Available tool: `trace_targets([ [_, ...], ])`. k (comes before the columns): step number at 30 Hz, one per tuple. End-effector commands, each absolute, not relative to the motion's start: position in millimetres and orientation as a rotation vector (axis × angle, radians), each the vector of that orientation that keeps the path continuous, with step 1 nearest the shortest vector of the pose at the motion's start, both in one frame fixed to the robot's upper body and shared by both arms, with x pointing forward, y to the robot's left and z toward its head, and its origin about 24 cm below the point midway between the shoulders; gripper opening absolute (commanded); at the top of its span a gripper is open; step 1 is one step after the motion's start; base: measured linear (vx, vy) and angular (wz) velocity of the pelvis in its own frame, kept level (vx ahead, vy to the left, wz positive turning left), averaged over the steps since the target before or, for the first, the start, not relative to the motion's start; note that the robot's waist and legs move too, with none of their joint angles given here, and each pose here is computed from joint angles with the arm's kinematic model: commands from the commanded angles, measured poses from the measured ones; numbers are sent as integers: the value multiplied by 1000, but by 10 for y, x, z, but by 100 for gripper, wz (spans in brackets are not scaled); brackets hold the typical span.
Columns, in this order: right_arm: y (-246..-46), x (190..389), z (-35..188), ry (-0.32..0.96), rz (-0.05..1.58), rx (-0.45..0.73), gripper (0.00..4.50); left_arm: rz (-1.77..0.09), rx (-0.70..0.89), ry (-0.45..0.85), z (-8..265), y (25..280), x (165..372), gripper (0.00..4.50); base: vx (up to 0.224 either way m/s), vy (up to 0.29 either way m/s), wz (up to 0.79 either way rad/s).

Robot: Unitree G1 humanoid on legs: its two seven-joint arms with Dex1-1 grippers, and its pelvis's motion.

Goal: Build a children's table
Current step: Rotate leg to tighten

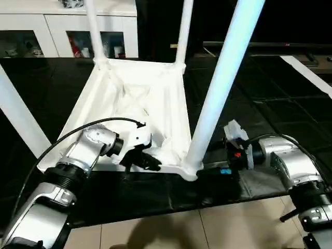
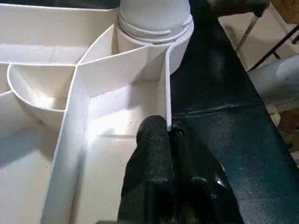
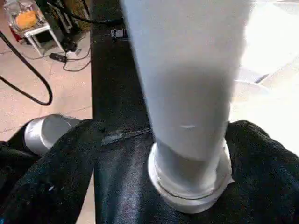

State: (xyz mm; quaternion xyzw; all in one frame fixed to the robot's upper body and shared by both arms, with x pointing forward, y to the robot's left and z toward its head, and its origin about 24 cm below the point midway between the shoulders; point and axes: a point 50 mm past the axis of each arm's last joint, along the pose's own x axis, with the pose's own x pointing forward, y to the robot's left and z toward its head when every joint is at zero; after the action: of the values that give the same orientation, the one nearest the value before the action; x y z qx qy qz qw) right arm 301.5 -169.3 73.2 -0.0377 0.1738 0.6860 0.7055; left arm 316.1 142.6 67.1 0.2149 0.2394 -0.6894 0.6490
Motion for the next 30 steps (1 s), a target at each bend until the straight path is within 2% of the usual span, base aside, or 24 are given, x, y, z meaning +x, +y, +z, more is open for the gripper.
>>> trace_targets([
  [1,-1686,3038,761,380,1546,-87,404,-1666,520,552,668,1314,3100,0,0,0,0],
  [3,-1673,3043,756,379,1561,-77,395,-1676,520,550,668,1307,3091,0,0,0,0],
  [8,-1654,3060,734,370,1568,-79,332,-1685,528,553,658,1306,3089,0,0,0,0],
  [10,-1645,3069,722,373,1568,-75,325,-1683,531,554,653,1309,3092,0,0,0,0],
  [13,-1631,3080,720,370,1568,-69,288,-1681,532,553,657,1308,3096,0,0,0,0],
  [22,-1608,3091,699,364,1571,-61,215,-1678,533,553,656,1306,3098,0,0,0,0],
  [30,-1589,3065,668,359,1567,-37,202,-1649,522,551,650,1296,3120,0,0,0,0],
])
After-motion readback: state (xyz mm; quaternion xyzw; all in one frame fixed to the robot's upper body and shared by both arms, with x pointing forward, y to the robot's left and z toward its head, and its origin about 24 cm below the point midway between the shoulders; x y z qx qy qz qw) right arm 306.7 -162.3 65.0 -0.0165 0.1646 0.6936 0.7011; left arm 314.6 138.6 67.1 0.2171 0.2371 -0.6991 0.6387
